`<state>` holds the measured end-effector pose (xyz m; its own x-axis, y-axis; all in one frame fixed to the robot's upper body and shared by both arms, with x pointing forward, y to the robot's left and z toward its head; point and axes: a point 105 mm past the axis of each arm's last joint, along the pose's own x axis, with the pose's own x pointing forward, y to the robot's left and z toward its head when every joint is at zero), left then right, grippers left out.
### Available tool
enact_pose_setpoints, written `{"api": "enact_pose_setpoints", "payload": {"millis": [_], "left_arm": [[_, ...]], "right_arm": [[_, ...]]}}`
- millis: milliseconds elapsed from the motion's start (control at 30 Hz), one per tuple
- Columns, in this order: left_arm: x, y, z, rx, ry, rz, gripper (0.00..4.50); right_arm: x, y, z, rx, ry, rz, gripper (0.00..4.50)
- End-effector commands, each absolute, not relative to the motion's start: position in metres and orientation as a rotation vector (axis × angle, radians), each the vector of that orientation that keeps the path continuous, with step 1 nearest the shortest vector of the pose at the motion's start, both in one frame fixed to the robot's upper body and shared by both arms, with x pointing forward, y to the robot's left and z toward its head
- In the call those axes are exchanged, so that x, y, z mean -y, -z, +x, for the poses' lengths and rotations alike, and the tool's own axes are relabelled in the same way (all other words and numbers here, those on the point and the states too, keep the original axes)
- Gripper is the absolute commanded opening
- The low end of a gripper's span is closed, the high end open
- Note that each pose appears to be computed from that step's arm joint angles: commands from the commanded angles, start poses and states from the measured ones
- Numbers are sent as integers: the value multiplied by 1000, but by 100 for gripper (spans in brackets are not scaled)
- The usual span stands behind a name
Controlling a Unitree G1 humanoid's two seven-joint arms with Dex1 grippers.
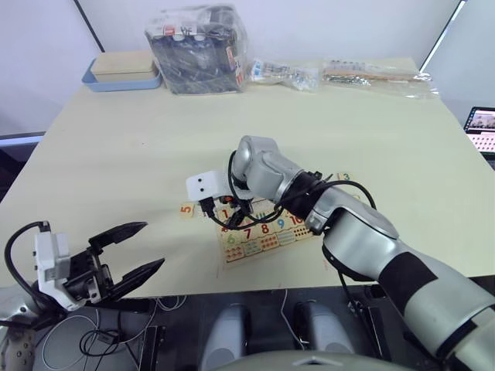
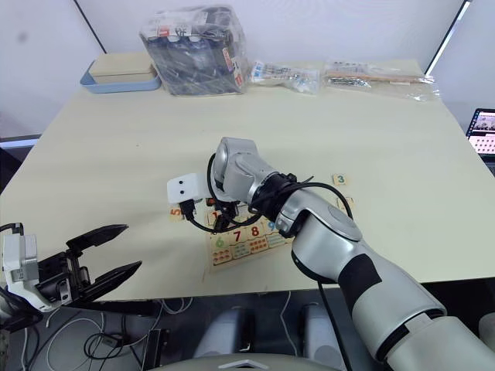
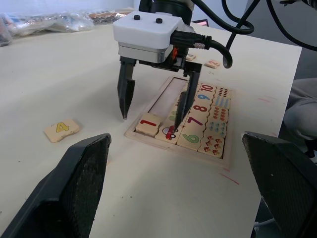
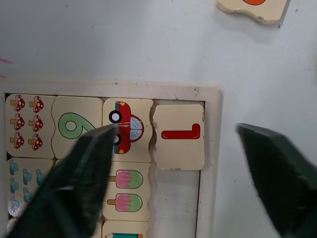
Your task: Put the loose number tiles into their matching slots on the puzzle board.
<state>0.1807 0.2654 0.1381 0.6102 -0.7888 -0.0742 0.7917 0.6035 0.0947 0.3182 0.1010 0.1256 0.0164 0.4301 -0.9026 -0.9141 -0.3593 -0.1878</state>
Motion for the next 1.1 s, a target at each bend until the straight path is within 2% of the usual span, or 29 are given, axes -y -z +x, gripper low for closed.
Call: {"api": "enact_pose_setpoints", "payload": {"millis": [33,300,467,567,633,700,733,767,833,1100], "left_arm": [[-269,-143,179,-16,910,154,450],[-270,-143,178,-15,901,156,450],[-272,-142,178,-15,895,154,450],[-273,-141,178,-16,892,151,450],[-273,-141,179,-15,892,150,450],[-273,-141,179,-15,893,150,450],[-273,-142,180,-15,894,150,450],[-274,-142,180,-15,895,151,450],[-274,-142,180,-14,896,152,450],[-274,-143,181,-12,897,156,450]], "right_arm": [[-109,-139,317,-510,-1596,-1142,447],[-91,-168,310,-348,-1732,-875,447],[-77,-166,322,-308,-1674,-754,447],[-76,-160,329,-311,-1630,-690,363],[-78,-157,331,-319,-1611,-651,260],[-79,-153,334,-328,-1595,-636,198],[-79,-152,335,-332,-1586,-632,136],[-80,-150,336,-336,-1580,-627,103],[-80,-148,337,-345,-1571,-620,4],[-79,-135,342,-366,-1536,-652,1]]}}
